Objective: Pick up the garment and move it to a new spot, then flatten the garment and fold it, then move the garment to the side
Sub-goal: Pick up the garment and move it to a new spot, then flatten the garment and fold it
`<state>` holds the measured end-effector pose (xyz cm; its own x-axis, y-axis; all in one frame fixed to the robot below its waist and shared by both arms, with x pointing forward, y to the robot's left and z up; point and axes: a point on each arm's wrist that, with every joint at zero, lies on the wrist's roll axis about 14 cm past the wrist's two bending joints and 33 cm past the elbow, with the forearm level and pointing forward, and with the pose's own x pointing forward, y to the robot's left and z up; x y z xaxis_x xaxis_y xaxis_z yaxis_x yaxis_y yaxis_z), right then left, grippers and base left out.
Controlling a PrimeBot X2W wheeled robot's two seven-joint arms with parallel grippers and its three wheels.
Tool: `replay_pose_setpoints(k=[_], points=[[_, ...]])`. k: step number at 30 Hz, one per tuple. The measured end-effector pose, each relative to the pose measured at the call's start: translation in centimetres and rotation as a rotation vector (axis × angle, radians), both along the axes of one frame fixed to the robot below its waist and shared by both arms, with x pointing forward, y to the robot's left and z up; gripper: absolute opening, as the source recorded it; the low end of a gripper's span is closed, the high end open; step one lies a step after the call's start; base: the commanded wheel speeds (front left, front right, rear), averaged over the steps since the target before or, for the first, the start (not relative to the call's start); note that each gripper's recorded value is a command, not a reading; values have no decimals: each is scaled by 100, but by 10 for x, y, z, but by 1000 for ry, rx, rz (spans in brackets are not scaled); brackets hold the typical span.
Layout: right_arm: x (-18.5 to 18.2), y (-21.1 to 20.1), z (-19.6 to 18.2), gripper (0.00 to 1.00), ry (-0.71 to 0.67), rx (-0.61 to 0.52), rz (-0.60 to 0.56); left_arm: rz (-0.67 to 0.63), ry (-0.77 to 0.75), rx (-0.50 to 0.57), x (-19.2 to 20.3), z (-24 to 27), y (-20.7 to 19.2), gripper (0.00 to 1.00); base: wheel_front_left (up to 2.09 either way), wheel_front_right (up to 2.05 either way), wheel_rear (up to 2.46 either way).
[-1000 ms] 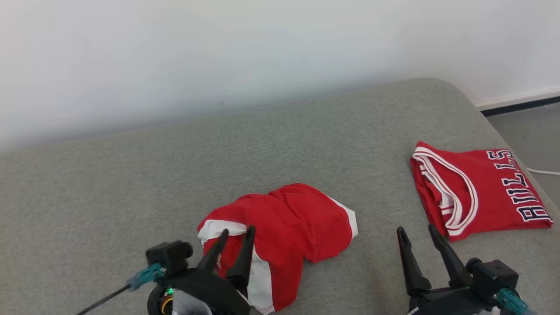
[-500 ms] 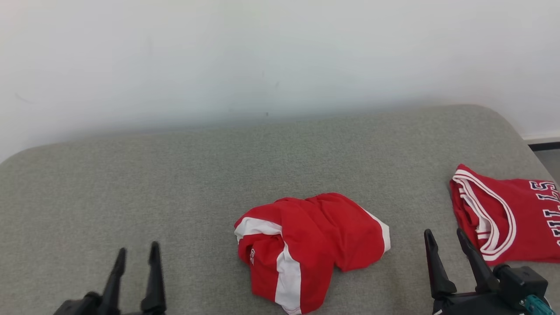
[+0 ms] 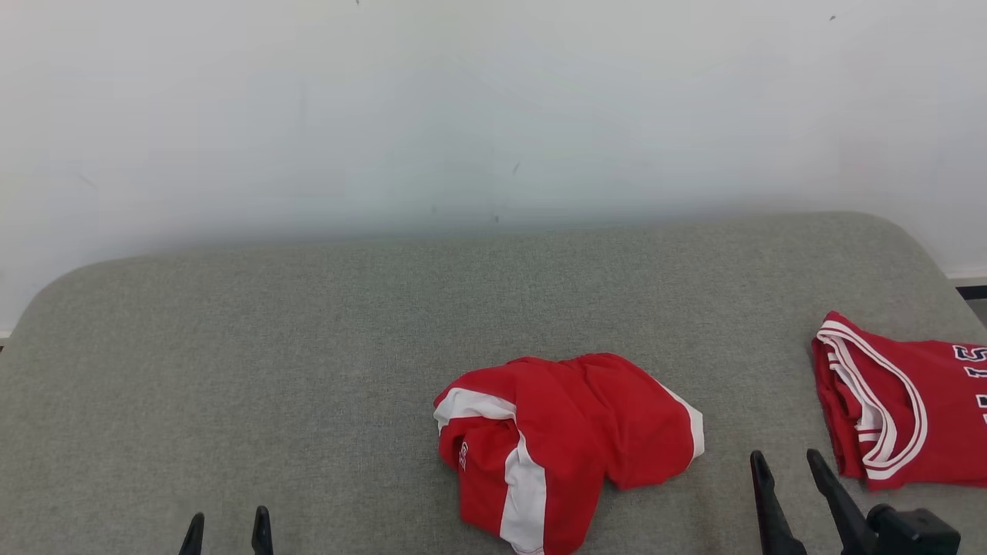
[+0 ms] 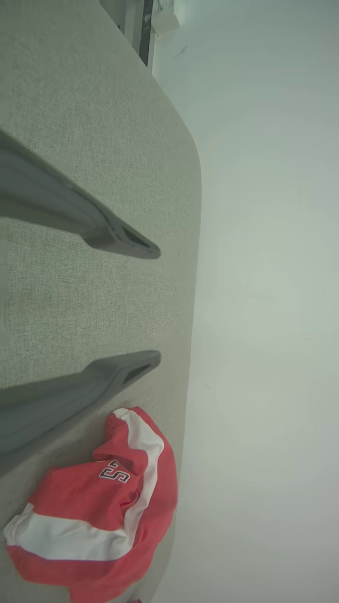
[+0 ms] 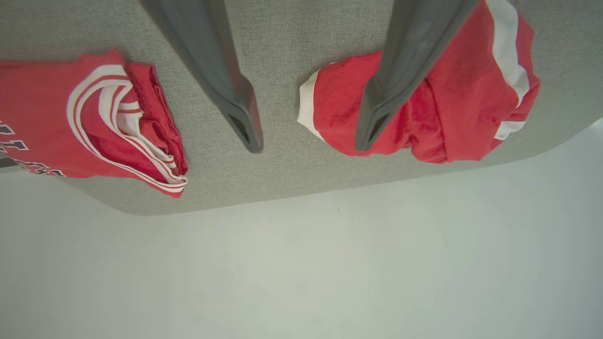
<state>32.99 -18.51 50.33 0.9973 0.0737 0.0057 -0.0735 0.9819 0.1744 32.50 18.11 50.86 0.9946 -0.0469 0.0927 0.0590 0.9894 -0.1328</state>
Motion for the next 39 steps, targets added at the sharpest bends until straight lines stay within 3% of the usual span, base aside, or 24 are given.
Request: replay_pose_setpoints(k=[11, 39], points=[[-10, 2, -22, 100, 69, 11, -2, 9, 17, -8, -3, -7, 4, 100, 0, 0, 0], [-6, 8, -23, 100, 63, 20, 7, -5, 38, 2, 10, -14, 3, 100, 0, 0, 0]])
